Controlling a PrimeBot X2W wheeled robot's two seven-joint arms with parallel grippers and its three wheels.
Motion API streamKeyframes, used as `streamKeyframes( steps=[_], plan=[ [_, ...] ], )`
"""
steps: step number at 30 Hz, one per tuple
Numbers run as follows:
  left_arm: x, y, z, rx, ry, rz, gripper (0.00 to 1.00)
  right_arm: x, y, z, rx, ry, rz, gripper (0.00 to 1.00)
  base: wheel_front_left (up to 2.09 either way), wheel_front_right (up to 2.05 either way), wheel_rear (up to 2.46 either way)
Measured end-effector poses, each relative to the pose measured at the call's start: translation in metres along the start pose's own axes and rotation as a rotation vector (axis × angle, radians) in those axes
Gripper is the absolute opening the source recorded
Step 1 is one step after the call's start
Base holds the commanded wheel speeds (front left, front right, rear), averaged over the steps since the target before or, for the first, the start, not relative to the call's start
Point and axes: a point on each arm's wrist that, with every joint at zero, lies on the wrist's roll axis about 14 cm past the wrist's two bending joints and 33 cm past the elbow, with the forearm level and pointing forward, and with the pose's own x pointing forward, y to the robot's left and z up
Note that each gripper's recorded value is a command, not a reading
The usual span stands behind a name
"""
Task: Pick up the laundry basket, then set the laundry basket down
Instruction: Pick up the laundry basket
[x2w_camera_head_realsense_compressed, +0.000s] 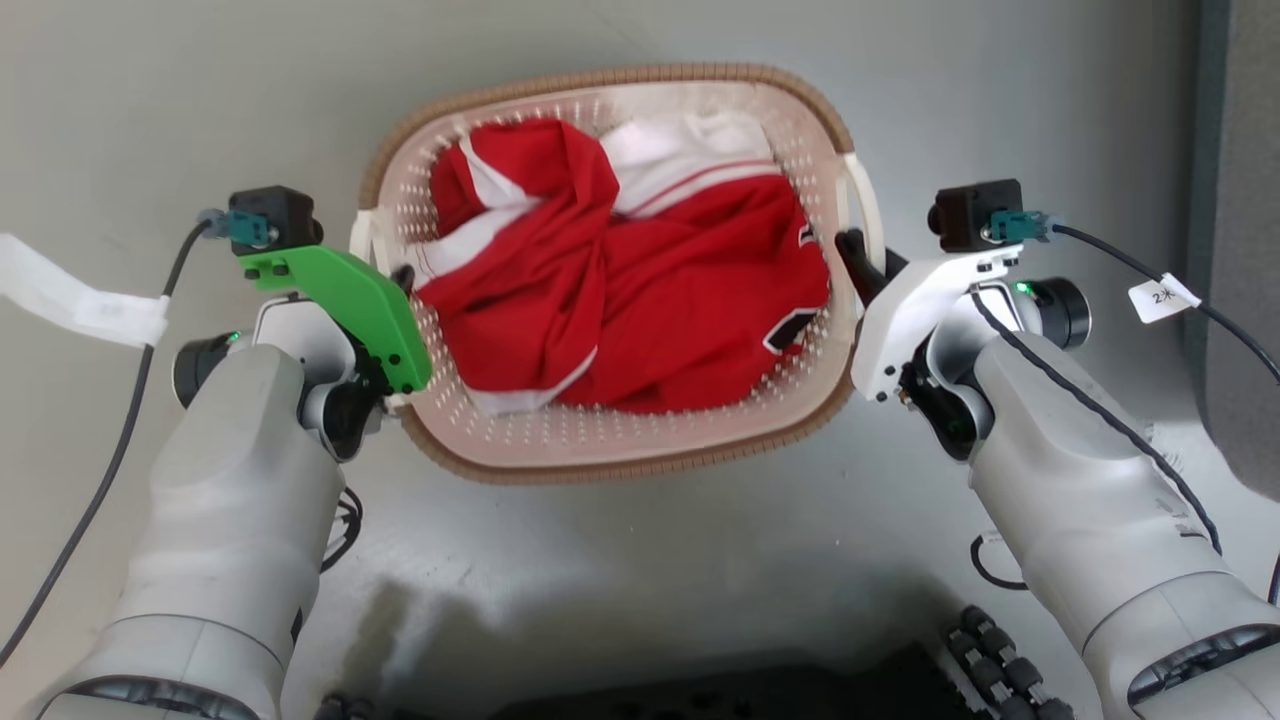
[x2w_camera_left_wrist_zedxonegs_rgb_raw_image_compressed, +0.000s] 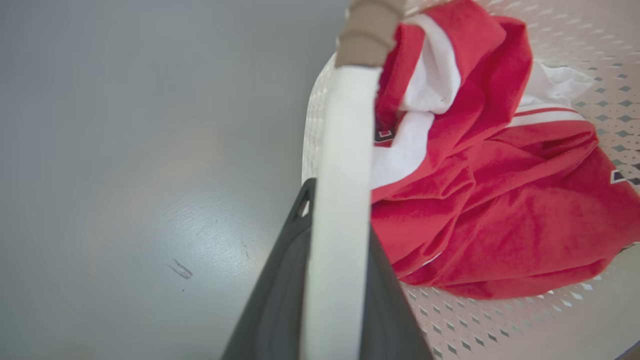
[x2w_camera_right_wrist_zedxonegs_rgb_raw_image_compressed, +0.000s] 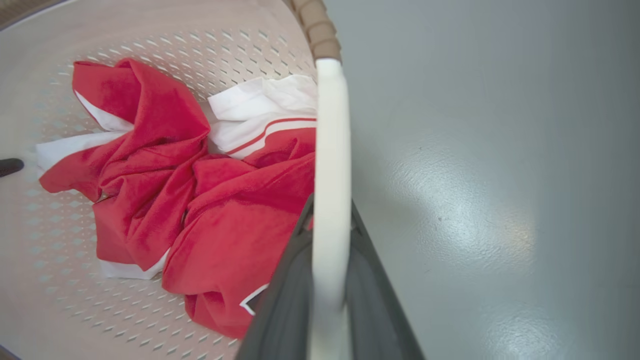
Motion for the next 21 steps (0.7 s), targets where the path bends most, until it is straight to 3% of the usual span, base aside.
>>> streamKeyframes(
  steps=[21],
  plan=[
    [-0.062, -0.037, 0.018, -0.023, 0.013, -0.033, 0.0, -0.053, 0.011, 0.026, 0.058, 0.053, -0.003, 0.0, 0.0, 0.0, 0.0]
  ],
)
